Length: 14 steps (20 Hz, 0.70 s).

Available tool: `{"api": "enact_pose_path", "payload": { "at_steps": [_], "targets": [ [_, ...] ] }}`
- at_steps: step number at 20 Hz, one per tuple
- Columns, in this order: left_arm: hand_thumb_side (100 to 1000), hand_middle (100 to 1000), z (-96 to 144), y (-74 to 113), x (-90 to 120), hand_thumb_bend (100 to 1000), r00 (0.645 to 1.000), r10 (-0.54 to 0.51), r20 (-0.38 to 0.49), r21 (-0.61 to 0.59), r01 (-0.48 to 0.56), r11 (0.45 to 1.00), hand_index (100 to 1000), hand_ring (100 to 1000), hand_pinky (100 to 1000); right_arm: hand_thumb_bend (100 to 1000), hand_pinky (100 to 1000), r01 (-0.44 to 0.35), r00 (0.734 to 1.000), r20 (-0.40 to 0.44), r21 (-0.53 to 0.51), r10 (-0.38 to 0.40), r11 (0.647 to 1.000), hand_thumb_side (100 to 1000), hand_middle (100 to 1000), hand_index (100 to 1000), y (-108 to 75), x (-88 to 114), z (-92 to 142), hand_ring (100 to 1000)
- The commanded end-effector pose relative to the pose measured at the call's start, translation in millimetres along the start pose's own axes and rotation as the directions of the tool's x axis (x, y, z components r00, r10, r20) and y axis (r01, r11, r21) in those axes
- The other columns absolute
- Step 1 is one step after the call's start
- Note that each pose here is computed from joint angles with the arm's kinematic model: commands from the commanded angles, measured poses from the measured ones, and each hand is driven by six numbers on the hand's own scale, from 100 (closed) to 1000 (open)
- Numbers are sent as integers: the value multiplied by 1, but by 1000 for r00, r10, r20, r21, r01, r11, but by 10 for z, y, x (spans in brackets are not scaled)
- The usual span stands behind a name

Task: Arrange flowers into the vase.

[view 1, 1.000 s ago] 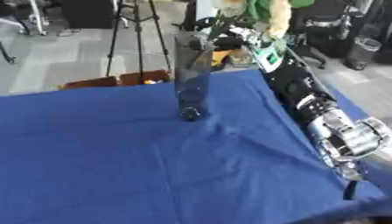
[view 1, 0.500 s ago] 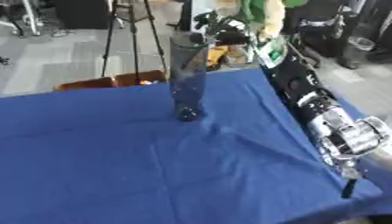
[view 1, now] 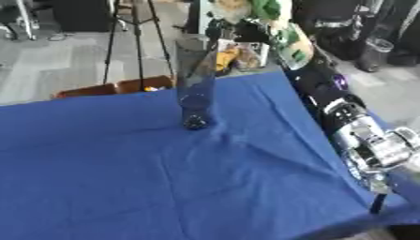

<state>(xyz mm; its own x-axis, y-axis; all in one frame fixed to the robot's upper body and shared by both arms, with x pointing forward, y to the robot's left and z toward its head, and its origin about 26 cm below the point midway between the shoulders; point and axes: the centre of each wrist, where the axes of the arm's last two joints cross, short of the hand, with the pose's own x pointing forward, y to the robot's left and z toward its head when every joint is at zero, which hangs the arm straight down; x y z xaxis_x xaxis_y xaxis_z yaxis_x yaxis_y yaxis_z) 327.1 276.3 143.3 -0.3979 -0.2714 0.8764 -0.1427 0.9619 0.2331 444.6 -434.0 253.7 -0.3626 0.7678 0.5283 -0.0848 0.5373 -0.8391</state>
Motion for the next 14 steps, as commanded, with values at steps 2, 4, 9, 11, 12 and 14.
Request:
{"api": "enact_pose_path", "payload": {
  "at_steps": [2, 4, 9, 11, 12, 14],
  "targets": [
    [766, 497, -38, 78, 66, 429, 999, -31, 29, 8, 30, 1000, 682, 518, 504, 707, 1000, -28, 1000, 11, -38, 29, 999, 801, 826, 987, -251, 85, 64, 1000],
    [766, 497, -41, 74, 69, 429, 999, -31, 30, 6, 31, 1000, 682, 518, 504, 703, 1000, -25, 1000, -6, -41, 25, 999, 806, 826, 988, -268, 60, 72, 1000],
    [766, 498, -50, 61, 79, 430, 999, -30, 34, -3, 30, 1000, 682, 518, 504, 696, 1000, -20, 999, -34, -55, 18, 998, 810, 826, 990, -307, -5, 88, 1000],
    [766, 497, -54, 57, 84, 431, 999, -30, 36, -7, 30, 1000, 682, 518, 504, 695, 1000, -20, 999, -37, -56, 18, 998, 810, 827, 990, -305, -15, 82, 1000],
    [766, 497, -55, 55, 86, 431, 999, -29, 37, -8, 29, 1000, 682, 518, 505, 695, 1000, -20, 999, -38, -57, 18, 998, 811, 819, 990, -305, -17, 78, 1000],
    [766, 497, -56, 53, 86, 430, 999, -29, 37, -10, 29, 1000, 682, 517, 505, 694, 1000, -23, 999, -37, -57, 21, 998, 810, 817, 990, -301, -15, 68, 1000]
  ]
}}
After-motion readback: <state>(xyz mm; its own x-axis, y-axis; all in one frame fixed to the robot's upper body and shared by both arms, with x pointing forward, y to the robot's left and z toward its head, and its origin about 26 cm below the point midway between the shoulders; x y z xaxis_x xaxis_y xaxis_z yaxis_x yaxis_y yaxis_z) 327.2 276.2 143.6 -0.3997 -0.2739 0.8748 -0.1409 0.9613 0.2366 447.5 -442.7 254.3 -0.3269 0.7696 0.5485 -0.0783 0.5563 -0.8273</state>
